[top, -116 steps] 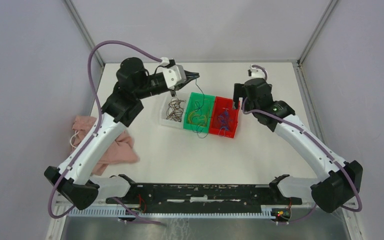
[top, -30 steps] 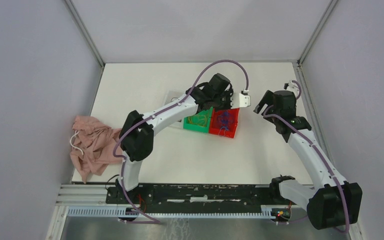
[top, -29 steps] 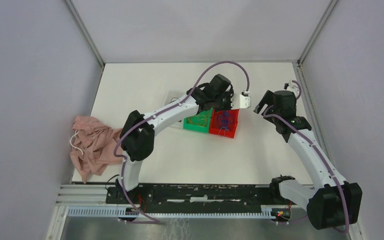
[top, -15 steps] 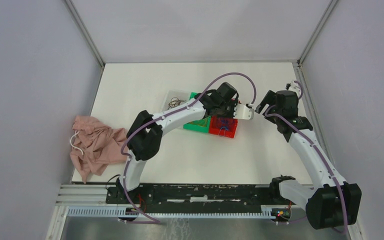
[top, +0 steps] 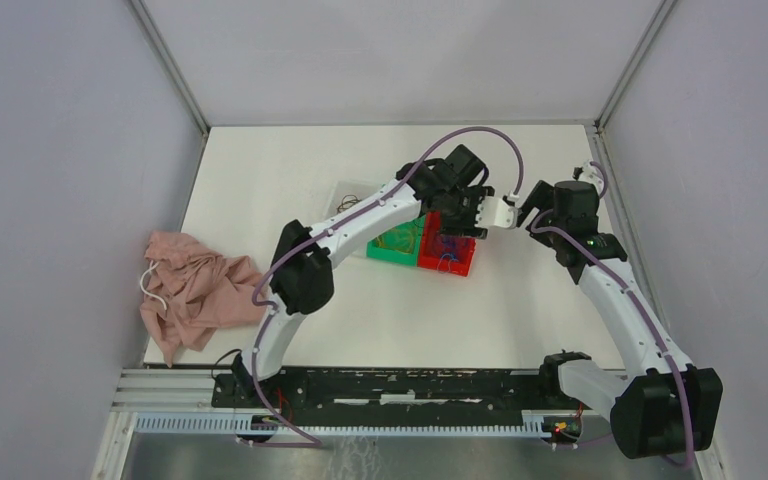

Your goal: Untangle the cables

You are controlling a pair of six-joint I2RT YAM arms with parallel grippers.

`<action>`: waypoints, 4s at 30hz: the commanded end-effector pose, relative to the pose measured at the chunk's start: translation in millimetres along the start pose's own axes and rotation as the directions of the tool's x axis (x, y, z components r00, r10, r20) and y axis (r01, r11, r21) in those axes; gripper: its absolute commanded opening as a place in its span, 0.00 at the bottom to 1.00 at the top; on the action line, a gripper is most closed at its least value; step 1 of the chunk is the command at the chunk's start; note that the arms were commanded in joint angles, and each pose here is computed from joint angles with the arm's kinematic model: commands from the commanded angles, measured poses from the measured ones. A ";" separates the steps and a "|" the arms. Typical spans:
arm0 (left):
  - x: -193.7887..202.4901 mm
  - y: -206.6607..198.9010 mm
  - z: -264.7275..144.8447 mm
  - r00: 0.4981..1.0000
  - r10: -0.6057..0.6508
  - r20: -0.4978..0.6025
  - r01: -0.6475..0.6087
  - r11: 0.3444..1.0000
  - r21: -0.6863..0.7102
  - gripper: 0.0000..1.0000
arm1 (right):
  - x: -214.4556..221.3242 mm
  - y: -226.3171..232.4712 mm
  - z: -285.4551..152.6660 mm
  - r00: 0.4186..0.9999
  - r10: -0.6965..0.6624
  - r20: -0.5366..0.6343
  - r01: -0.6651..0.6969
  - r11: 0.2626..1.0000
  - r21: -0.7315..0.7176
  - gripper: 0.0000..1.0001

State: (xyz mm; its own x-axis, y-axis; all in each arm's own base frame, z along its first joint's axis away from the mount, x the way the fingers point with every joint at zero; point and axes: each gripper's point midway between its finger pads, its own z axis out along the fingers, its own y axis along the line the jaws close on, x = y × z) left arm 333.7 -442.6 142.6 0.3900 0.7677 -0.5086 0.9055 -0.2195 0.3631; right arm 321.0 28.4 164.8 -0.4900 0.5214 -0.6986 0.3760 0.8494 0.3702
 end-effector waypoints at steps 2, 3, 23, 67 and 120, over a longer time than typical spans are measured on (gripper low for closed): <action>-7.7 0.6 -22.3 1.000 -0.010 0.027 0.007 0.997 0.078 0.70 | -10.8 8.8 -8.4 0.999 0.022 0.028 -0.021 0.999 -0.041 0.86; -10.1 1.9 -28.6 0.999 -0.022 0.042 0.019 0.996 0.084 0.74 | -9.6 10.9 -8.0 1.000 0.022 0.021 -0.021 0.998 -0.052 0.85; 112.4 47.6 -242.0 0.778 -0.547 0.310 0.602 0.789 -0.119 0.99 | 109.6 162.5 -57.0 0.774 -0.633 -0.026 0.453 0.582 -0.676 0.83; 209.0 1.3 -316.5 0.554 -0.663 0.503 0.823 0.526 -0.213 0.99 | 205.7 176.8 25.7 0.496 -0.865 -0.073 0.814 0.492 -0.307 0.16; 228.7 -8.2 -304.8 0.522 -0.699 0.489 0.848 0.488 -0.206 0.99 | 140.8 135.4 86.9 0.617 -0.766 -0.181 0.760 0.640 -0.115 0.22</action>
State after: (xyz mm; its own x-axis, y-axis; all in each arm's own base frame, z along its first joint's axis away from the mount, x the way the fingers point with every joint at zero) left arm 363.8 -81.3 256.1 -0.3675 0.2779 -0.8876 0.7394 0.6661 -0.0976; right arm 354.2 204.7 45.0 -0.7685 -0.3357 -0.5447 -0.2493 0.9411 -0.2283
